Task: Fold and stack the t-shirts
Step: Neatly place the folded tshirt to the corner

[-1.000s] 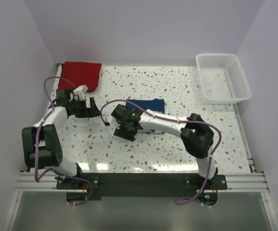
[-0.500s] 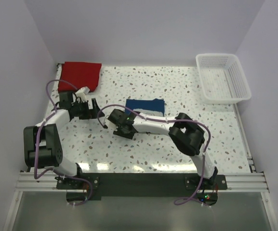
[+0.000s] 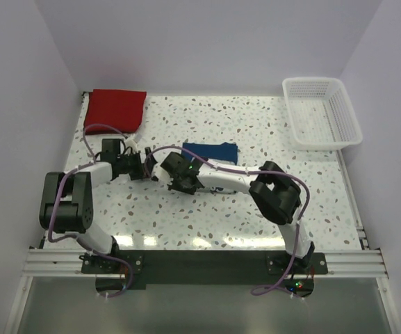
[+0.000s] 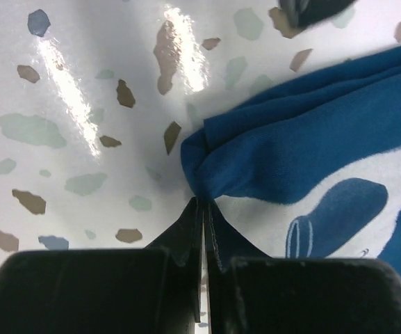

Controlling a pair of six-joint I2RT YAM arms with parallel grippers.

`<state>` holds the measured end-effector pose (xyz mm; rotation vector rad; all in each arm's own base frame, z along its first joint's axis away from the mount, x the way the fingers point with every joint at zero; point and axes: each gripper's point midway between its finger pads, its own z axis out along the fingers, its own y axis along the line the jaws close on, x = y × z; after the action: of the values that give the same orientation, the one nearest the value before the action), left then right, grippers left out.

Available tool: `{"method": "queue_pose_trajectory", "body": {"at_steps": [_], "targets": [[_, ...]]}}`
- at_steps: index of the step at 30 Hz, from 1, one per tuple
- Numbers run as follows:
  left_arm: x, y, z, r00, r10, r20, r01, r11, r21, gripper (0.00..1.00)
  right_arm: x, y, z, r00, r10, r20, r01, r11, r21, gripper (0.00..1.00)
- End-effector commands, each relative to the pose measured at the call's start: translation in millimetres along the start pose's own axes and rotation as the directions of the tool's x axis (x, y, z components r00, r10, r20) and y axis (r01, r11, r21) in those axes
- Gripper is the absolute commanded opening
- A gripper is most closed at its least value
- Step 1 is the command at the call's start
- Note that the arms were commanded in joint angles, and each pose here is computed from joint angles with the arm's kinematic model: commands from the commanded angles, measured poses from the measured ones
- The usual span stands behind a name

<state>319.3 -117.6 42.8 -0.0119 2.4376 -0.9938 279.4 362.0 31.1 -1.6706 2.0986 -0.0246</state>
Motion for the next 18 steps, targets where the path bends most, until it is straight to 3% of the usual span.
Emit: {"method": "queue_pose_trajectory", "body": {"at_steps": [1, 8, 18], "targets": [[-7, -38, 16, 0.996, -0.088, 0.002, 0.086, 0.983, 0.164, 1.00, -29, -20, -35, 0.990, 0.019, 0.138, -0.019, 1.000, 0.001, 0.00], [-13, -65, 41, 0.969, -0.246, 0.007, 0.235, 0.932, 0.276, 1.00, -30, -22, -41, 0.988, 0.018, 0.154, -0.015, 1.000, -0.020, 0.00], [11, -64, 77, 0.917, -0.393, -0.066, 0.398, 0.891, 0.217, 1.00, -47, -31, -55, 0.981, 0.038, 0.191, -0.034, 0.999, -0.024, 0.00]]}}
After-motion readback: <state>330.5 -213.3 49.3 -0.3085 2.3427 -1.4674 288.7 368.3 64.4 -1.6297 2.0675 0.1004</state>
